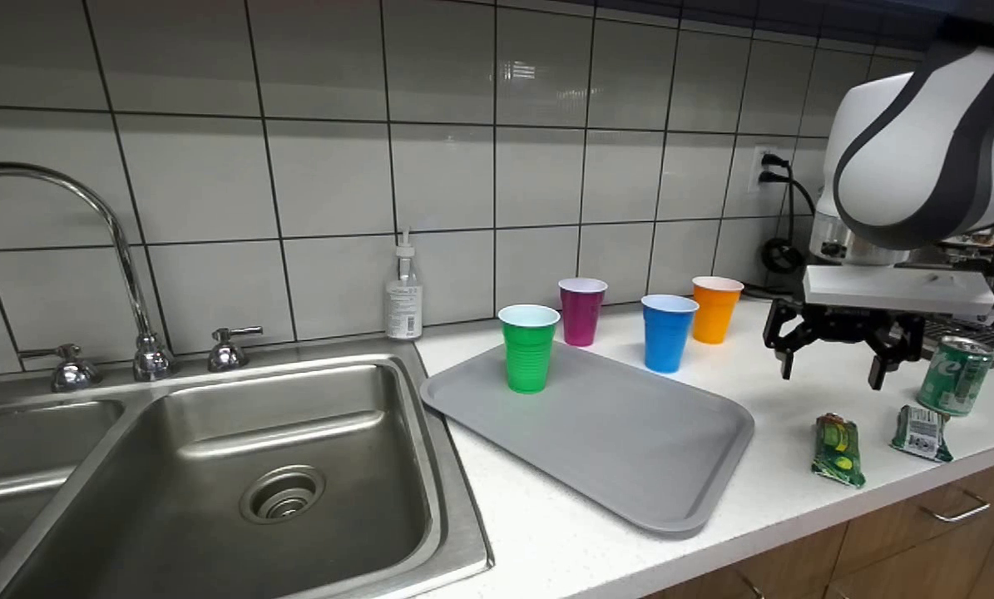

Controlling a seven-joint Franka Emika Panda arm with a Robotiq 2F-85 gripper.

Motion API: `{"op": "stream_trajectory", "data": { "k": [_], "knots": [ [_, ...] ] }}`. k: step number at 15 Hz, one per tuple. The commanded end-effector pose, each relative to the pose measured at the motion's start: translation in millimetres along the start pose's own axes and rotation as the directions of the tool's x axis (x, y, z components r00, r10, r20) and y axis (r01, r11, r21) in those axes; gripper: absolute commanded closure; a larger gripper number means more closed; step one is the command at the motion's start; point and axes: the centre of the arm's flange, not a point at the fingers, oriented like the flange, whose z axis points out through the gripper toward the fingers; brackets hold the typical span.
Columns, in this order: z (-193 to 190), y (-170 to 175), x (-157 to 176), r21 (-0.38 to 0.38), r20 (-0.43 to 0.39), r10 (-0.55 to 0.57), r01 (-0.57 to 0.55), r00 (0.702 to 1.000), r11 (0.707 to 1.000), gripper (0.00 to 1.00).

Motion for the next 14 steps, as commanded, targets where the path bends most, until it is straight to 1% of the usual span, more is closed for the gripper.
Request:
{"op": "stream_trajectory", "data": {
  "k": [1,4,8,14],
  "knots": [
    [23,2,-2,0.012,-0.017,0.033,-0.033,0.999,0.999,0.0],
    [37,3,-6,0.012,-0.016,0.048,-0.047,0.999,0.999,0.0],
    [53,4,-14,0.012,-0.001,0.1,-0.1,0.995,0.995,0.0],
    [65,16,-27,0.004,0.01,0.186,-0.186,0.983,0.983,0.0]
  ]
}}
